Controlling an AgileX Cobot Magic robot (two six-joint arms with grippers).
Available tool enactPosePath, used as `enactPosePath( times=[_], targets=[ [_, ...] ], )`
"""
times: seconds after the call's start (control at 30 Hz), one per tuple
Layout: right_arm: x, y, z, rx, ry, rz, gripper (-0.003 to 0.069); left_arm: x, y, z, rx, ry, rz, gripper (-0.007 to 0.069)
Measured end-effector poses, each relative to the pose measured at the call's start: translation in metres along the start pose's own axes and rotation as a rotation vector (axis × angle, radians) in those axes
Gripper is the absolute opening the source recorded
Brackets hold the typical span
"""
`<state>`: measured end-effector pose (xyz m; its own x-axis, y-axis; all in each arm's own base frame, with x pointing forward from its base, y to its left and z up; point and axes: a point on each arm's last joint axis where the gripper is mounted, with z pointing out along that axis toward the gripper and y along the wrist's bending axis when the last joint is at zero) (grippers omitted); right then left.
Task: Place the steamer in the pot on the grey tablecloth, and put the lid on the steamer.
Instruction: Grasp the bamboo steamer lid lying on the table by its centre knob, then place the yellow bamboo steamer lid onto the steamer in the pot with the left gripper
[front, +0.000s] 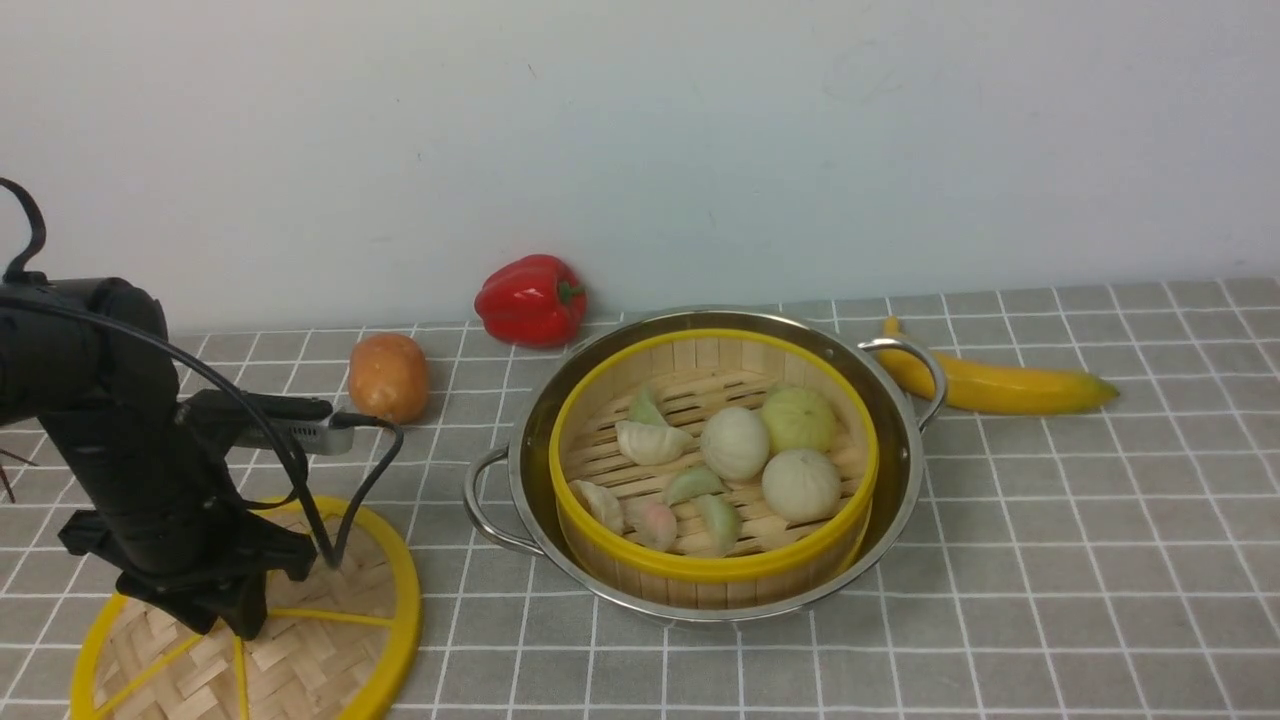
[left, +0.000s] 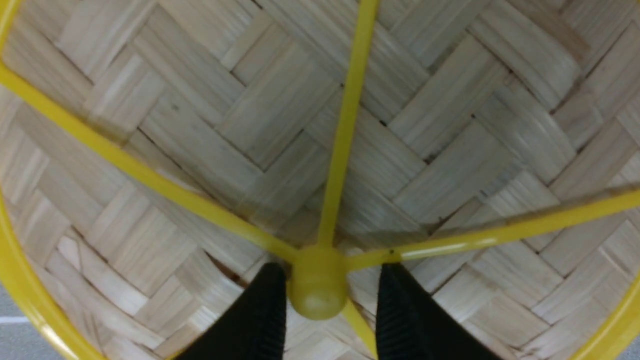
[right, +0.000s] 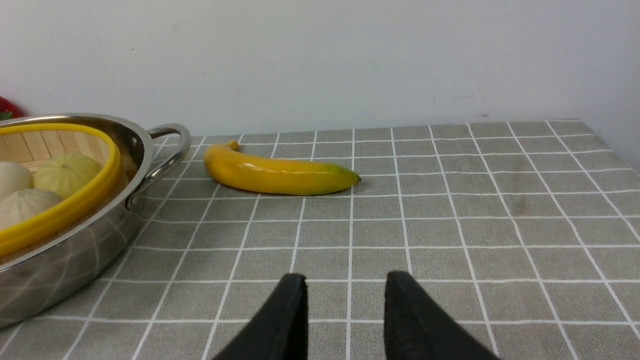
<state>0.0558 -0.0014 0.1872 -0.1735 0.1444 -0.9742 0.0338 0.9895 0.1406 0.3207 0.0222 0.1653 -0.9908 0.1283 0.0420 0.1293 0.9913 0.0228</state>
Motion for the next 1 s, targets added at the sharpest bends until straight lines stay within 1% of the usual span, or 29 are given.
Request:
enactPosePath(
  times=[0.07, 0.1, 0.13, 0.17, 0.2, 0.63, 0.77, 1.0],
  targets=[
    [0.000, 0.000, 0.000, 0.000, 0.000, 0.000, 0.0240, 0.000, 0.000, 0.000, -0.001, -0.005, -0.004, 0.0214],
    [0.000, 0.000, 0.000, 0.000, 0.000, 0.000, 0.0240, -0.001, 0.000, 0.000, -0.002, -0.008, -0.004, 0.0181],
    [0.000, 0.000, 0.000, 0.000, 0.000, 0.000, 0.0240, -0.001, 0.000, 0.000, -0.003, -0.008, -0.004, 0.0176],
    [0.000, 0.000, 0.000, 0.000, 0.000, 0.000, 0.0240, -0.001, 0.000, 0.000, -0.005, -0.011, -0.006, 0.0123],
    [0.000, 0.000, 0.000, 0.000, 0.000, 0.000, 0.0240, -0.001, 0.000, 0.000, -0.005, -0.011, -0.007, 0.0117],
    [0.000, 0.000, 0.000, 0.000, 0.000, 0.000, 0.0240, -0.001, 0.001, -0.001, -0.010, -0.013, 0.008, 0.0117],
    [0.000, 0.000, 0.000, 0.000, 0.000, 0.000, 0.0240, 0.003, 0.003, -0.017, -0.045, -0.055, 0.029, 0.0117],
    [0.000, 0.000, 0.000, 0.000, 0.000, 0.000, 0.0240, 0.017, 0.002, -0.048, -0.063, -0.102, 0.026, 0.0117]
  ],
)
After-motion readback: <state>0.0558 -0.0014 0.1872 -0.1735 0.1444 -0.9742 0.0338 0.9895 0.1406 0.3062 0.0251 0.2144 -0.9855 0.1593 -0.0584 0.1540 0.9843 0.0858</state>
